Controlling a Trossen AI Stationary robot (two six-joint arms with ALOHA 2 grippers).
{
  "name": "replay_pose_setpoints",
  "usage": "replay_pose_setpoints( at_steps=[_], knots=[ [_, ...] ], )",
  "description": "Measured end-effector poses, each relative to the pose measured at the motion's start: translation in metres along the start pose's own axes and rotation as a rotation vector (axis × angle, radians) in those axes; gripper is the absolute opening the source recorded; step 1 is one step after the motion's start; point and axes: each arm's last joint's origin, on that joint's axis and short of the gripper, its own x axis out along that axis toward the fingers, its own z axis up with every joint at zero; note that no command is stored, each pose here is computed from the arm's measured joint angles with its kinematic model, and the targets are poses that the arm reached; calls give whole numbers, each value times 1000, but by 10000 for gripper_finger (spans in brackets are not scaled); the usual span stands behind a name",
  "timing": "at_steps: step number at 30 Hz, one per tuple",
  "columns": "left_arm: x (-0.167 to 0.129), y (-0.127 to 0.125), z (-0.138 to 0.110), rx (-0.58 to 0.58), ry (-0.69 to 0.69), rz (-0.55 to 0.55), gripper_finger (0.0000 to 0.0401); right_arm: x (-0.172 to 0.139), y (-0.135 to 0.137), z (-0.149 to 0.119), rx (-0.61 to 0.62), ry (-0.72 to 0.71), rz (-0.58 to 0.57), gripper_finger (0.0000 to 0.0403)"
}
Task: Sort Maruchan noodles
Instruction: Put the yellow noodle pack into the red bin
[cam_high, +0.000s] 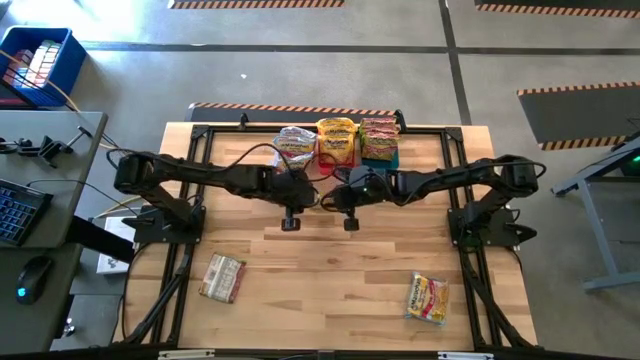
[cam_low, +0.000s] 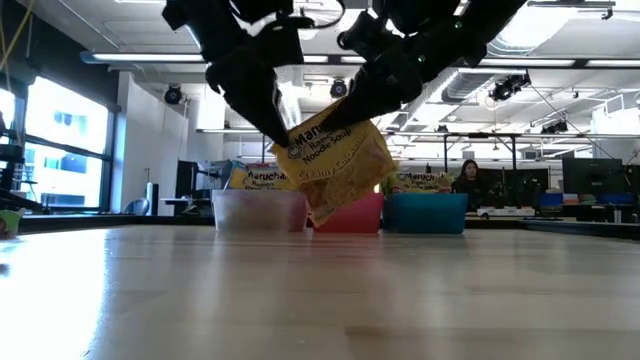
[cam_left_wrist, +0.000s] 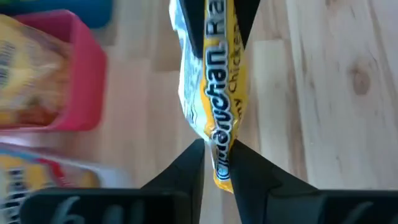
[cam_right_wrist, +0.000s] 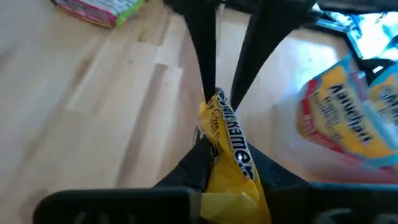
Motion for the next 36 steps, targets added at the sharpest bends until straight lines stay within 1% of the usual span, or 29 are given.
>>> replay_pose_setpoints(
  at_steps=[3, 5, 8, 13, 15, 18, 19, 23, 26, 29, 33, 36],
  knots=[
    [-16, 2, -5, -3, -44, 44, 69, -6, -5, 1, -32, 19, -66, 21],
    [-24, 1, -10, -17, -135, 62, 69, -13, -11, 2, -38, 9, -95, 12],
    [-30, -1, -26, -33, -271, 83, 64, -24, -21, 0, -46, -19, -136, 6],
    [-32, -7, -58, -57, -538, 104, 58, -42, -43, -11, -31, -165, -223, 5],
    [-31, -9, -72, -64, -609, 116, 56, -45, -52, -19, -17, -229, -273, 5],
    [-30, -11, -84, -75, -700, 129, 54, -49, -69, -34, -5, -311, -344, 5],
    [-29, -12, -86, -77, -719, 132, 53, -50, -75, -38, 3, -338, -356, 5],
    [-29, -12, -92, -82, -748, 141, 53, -52, -99, -60, 57, -367, -332, 5],
    [-28, -12, -92, -83, -744, 143, 53, -53, -116, -65, 88, -422, -310, 4],
    [-28, -12, -91, -82, -749, 142, 53, -47, -124, -73, 112, -422, -275, 4],
    [-28, -12, -91, -84, -749, 142, 53, -41, -130, -79, 125, -424, -276, 4],
    [-28, -12, -91, -83, -748, 142, 53, -34, -132, -89, 151, -393, -267, 4]
  ],
)
